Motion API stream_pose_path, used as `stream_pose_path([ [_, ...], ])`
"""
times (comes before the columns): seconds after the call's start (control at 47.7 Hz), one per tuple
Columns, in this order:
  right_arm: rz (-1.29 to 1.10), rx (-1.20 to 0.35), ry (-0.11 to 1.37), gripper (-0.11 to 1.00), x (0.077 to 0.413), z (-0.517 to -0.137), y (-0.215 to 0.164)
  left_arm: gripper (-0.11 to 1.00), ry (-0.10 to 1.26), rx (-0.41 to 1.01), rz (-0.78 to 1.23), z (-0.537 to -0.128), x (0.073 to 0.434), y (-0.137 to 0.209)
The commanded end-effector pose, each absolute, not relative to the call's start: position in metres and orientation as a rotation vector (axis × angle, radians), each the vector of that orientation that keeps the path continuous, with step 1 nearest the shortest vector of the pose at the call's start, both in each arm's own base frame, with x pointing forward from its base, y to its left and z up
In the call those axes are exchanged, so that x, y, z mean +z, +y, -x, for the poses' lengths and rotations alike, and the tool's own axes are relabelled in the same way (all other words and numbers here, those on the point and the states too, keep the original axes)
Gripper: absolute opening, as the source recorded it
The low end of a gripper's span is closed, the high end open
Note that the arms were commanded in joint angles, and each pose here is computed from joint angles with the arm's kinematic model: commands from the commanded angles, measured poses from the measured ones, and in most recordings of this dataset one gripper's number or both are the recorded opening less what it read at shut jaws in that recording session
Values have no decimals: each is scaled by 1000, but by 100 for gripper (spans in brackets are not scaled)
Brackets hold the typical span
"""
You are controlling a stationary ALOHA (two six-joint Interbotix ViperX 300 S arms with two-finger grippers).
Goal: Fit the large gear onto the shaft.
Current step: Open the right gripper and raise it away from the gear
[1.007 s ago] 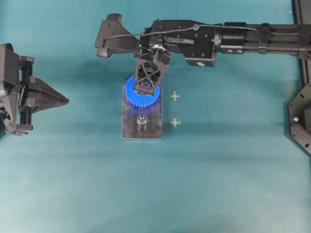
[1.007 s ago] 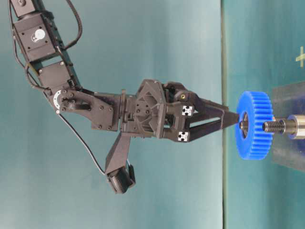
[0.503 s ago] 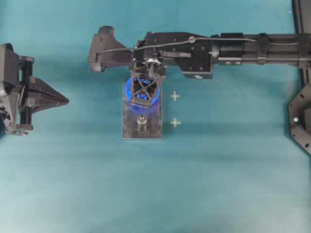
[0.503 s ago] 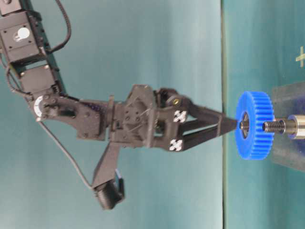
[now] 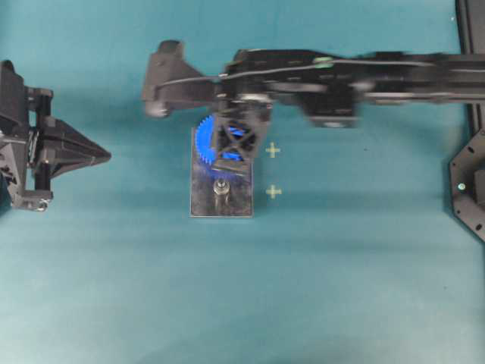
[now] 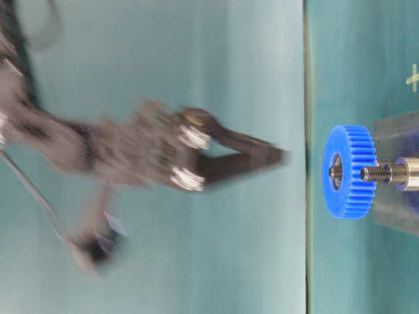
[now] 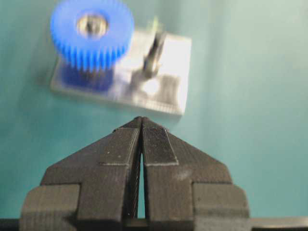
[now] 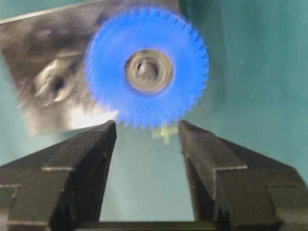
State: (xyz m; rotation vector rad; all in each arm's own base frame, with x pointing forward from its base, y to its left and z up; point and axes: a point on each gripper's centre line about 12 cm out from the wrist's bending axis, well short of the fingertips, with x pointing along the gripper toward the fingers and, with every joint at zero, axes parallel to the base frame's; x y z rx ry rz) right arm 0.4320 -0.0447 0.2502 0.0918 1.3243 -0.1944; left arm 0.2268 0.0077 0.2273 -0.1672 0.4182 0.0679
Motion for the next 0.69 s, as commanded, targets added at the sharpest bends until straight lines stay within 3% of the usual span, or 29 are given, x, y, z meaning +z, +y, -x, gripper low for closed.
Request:
stream_pose_path([
  [0.0,-119,-214,1220,57,282,-410,-44,0,381,57,144,-231,234,7],
  [0.378,-243,-226,1004,57,278,-336,-29,0,348,49,113,-232,232,7],
  [0.671,-231,-157,786,57,255,-297,-16,0,323,51,109,-227,229,8],
])
